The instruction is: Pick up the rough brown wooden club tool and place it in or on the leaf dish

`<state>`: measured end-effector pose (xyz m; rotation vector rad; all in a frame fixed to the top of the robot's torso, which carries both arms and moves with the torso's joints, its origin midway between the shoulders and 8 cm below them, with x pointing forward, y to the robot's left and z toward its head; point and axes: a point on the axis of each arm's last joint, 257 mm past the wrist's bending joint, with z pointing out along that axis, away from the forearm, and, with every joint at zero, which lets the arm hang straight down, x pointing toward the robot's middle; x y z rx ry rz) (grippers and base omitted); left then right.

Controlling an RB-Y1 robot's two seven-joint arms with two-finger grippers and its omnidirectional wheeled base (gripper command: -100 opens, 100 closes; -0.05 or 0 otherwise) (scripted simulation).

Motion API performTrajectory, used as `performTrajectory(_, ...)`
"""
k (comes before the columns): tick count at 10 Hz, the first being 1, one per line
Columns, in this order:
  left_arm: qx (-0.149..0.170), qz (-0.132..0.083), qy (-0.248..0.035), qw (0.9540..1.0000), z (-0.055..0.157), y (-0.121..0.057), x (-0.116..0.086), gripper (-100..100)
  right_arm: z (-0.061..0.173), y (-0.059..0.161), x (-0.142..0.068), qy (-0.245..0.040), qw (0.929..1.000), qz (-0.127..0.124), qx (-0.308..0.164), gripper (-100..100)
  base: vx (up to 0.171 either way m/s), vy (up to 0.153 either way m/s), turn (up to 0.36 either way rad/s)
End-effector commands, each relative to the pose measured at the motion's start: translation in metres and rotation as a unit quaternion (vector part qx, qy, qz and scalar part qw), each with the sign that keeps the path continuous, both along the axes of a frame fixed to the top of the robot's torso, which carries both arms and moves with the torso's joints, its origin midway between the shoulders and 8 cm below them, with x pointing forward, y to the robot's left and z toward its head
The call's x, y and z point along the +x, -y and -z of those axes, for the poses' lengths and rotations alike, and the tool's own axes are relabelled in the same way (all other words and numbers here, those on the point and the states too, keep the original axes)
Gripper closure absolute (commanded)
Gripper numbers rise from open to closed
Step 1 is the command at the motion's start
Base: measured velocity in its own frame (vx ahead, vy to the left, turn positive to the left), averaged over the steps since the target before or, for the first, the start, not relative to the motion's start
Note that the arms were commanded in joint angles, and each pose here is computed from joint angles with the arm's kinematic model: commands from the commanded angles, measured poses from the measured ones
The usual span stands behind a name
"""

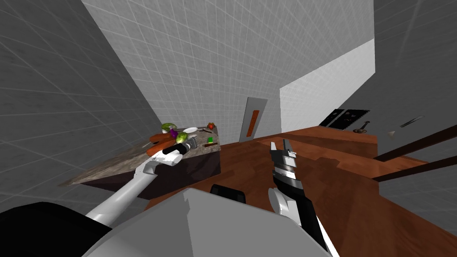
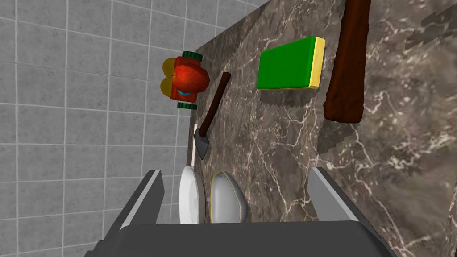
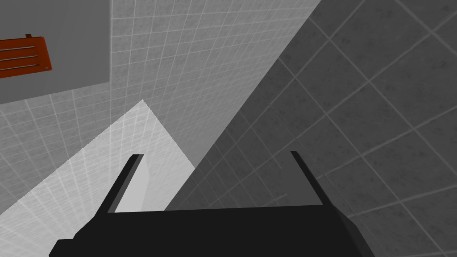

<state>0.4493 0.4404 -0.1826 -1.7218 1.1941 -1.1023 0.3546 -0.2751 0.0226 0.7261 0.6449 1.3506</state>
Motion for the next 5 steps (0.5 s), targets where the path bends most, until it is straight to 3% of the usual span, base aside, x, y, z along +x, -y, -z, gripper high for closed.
performTrajectory(1, -0.012, -0.008, -0.028, 0.9995, 0.009, -0.010, -0.003, -100, 0.000, 0.000, 0.000, 0.000, 1.0000, 0.000, 0.000, 0, 0.052, -0.045, -0.049)
performTrajectory(5, -0.033, -0.025, -0.093, 0.9948, 0.033, -0.025, -0.018, -100, 0.000, 0.000, 0.000, 0.000, 1.0000, 0.000, 0.000, 0, 0.064, -0.048, -0.033)
